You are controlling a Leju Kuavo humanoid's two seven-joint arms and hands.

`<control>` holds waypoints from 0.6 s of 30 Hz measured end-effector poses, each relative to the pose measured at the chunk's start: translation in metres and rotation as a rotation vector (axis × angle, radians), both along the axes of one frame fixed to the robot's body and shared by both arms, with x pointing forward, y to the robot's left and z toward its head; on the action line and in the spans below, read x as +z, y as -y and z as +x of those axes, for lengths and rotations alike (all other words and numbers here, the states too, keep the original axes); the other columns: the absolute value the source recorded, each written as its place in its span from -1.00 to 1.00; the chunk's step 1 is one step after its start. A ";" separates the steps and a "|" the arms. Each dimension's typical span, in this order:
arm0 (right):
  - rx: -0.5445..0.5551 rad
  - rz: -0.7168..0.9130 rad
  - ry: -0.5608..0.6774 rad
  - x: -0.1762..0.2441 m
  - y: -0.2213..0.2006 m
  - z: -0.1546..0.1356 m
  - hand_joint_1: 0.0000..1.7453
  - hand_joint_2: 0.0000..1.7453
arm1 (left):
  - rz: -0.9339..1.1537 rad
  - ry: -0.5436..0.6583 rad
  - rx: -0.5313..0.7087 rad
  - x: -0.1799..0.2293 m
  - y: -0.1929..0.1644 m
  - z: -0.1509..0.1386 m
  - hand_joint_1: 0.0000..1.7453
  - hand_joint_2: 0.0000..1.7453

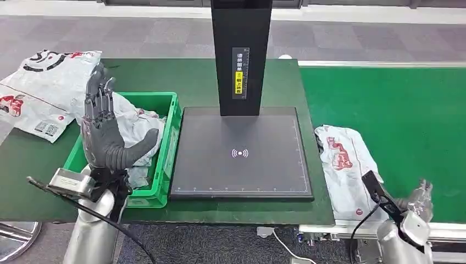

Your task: Moved the parcel from conveyor to table for the left to box.

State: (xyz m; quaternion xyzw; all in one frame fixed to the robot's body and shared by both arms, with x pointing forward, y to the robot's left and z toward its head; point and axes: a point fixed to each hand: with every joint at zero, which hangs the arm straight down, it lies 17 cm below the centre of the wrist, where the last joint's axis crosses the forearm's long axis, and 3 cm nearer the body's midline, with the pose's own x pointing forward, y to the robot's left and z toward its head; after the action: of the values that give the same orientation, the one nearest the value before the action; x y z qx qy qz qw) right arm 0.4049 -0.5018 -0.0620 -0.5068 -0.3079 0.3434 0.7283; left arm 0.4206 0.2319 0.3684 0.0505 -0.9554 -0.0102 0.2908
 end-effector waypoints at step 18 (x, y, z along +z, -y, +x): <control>0.152 0.760 0.259 -0.012 -0.127 0.023 -1.00 1.00 | 0.146 -0.008 0.000 -0.017 0.052 -0.022 -1.00 1.00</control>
State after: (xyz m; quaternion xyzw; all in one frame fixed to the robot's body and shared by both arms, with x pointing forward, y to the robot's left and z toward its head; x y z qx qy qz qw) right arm 0.4282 -0.3749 -0.0743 -0.2163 -0.5385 0.1912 0.7917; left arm 0.3983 0.1804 0.3514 0.0715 -0.9510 -0.0803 0.2900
